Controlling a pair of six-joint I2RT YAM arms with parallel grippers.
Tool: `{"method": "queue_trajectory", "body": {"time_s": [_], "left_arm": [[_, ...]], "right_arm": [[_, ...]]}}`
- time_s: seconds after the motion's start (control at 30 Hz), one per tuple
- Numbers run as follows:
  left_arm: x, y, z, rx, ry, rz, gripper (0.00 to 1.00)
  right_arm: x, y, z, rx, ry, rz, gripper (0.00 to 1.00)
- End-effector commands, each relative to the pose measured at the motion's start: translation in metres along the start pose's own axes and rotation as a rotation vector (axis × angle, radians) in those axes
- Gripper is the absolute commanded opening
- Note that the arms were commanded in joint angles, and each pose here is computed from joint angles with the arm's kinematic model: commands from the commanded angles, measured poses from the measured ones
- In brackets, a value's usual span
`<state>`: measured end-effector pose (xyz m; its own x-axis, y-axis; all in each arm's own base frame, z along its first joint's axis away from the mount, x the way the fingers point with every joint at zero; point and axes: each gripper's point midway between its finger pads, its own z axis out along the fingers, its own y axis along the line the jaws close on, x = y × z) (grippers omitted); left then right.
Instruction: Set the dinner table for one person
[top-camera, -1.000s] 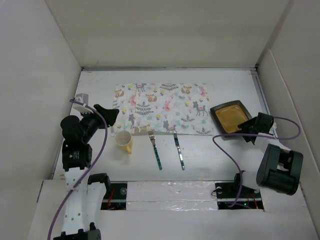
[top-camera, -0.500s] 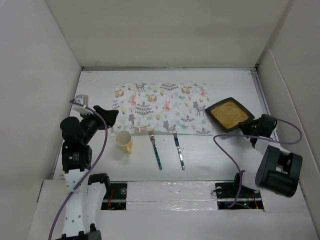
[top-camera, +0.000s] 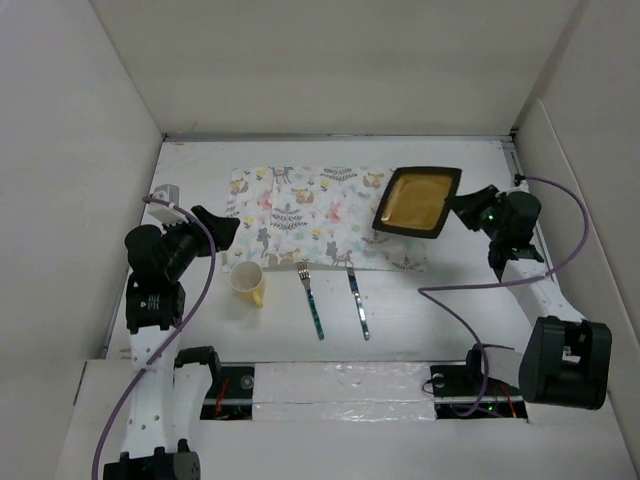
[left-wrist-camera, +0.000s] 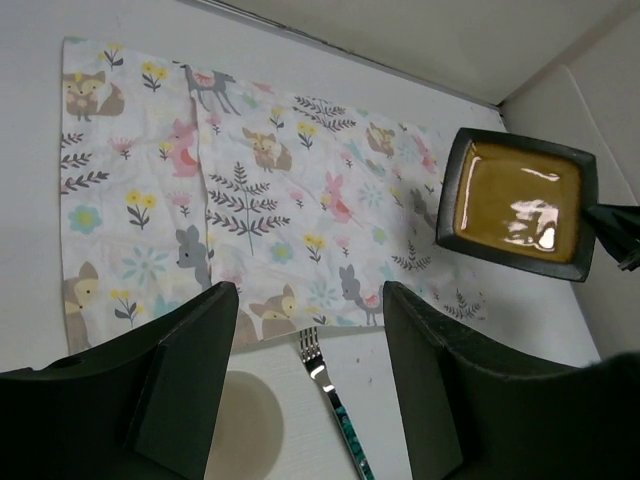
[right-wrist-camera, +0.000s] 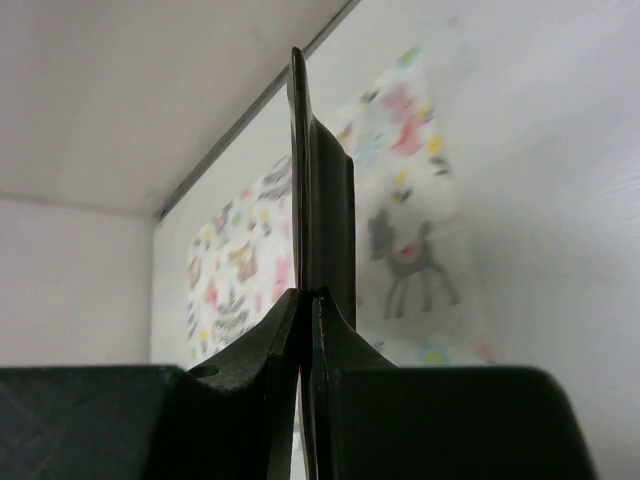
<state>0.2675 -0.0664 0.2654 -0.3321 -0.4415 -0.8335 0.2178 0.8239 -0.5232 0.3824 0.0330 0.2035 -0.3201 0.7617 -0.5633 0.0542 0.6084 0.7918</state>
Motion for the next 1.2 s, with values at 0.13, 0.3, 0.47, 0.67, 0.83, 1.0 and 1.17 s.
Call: {"method": "queue_trajectory", "body": {"time_s": [0.13, 0.3, 0.47, 0.67, 0.83, 1.0, 1.17], "left_arm": [[-0.014, -0.004, 0.000, 0.007, -0.056, 0.024, 0.57], [-0.014, 0.002, 0.002, -0.021, -0.054, 0.018, 0.58], [-0.013, 0.002, 0.000, -0.027, -0.054, 0.021, 0.58], [-0.014, 0.001, 0.001, -0.019, -0.053, 0.024, 0.57], [-0.014, 0.000, 0.000, -0.014, -0.053, 0.025, 0.57], [-0.014, 0.003, 0.002, -0.014, -0.050, 0.016, 0.57], [-0.016, 0.004, 0.001, -0.018, -0.056, 0.010, 0.56]], "right_arm": [[0.024, 0.153, 0.010, -0.485, 0.074, -0.009, 0.00], [0.080, 0.197, 0.040, -0.643, 0.169, 0.154, 0.00], [0.100, 0.213, 0.065, -0.743, 0.154, 0.317, 0.00], [0.133, 0.199, 0.098, -0.732, 0.198, 0.415, 0.00], [0.148, 0.187, 0.113, -0.690, 0.240, 0.422, 0.00], [0.161, 0.162, 0.132, -0.615, 0.279, 0.417, 0.00], [0.182, 0.135, 0.147, -0.521, 0.374, 0.396, 0.00]]}}
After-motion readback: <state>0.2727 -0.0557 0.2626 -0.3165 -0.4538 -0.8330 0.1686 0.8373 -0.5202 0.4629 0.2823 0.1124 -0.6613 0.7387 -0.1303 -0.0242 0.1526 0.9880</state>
